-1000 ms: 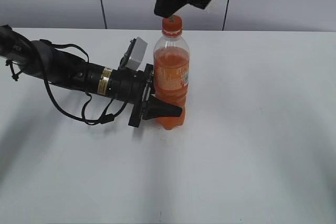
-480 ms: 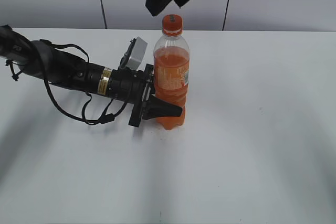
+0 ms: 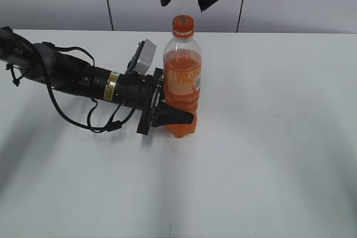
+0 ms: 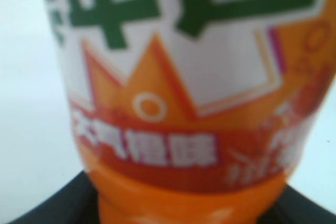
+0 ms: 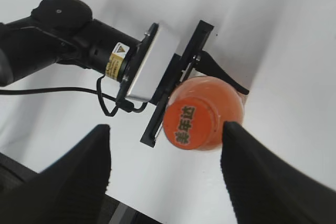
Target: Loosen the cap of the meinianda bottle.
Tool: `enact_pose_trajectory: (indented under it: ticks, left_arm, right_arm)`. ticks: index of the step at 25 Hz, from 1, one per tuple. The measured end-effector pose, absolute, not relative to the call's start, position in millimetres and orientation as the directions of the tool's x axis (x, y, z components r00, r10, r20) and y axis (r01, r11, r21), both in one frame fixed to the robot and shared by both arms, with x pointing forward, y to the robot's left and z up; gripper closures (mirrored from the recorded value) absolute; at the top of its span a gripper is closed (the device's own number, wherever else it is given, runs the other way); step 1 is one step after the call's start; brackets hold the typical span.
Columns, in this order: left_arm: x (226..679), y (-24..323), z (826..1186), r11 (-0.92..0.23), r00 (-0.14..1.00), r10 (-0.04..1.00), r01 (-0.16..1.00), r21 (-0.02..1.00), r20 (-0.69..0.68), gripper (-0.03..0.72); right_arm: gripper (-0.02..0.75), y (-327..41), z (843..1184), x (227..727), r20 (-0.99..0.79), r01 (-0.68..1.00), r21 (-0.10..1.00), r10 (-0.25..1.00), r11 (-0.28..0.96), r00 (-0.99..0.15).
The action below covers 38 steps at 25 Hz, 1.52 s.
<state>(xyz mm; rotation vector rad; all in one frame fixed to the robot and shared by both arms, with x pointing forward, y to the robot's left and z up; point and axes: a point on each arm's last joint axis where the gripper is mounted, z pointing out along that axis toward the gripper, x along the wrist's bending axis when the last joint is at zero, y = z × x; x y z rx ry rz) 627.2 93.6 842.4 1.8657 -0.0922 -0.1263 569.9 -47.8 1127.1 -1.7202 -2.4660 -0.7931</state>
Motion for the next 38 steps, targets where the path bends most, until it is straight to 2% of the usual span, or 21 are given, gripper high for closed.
enact_pose_trajectory:
  ticks: [7, 16, 29, 38]
  left_arm:
    - [627, 94, 842, -0.295, 0.991, -0.123, 0.014, 0.955, -0.052, 0.294]
    - [627, 94, 842, -0.296, 0.991, -0.122, 0.015, 0.955, -0.054, 0.294]
    - [627, 94, 842, -0.296, 0.991, -0.122, 0.016, 0.955, -0.054, 0.294]
    - [627, 94, 842, -0.296, 0.991, -0.122, 0.017, 0.955, -0.055, 0.294]
  right_arm:
    - [0.246, -49, 1123, 573, 0.301, 0.904, 0.371, 0.893, 0.213, -0.334]
    - [0.246, -41, 1102, 581, 0.304, 0.923, 0.319, 0.899, 0.216, -0.316]
    - [0.246, -40, 1094, 584, 0.295, 0.926, 0.306, 0.903, 0.219, -0.312]
    - [0.37, -41, 1094, 585, 0.279, 0.924, 0.311, 0.908, 0.223, -0.313]
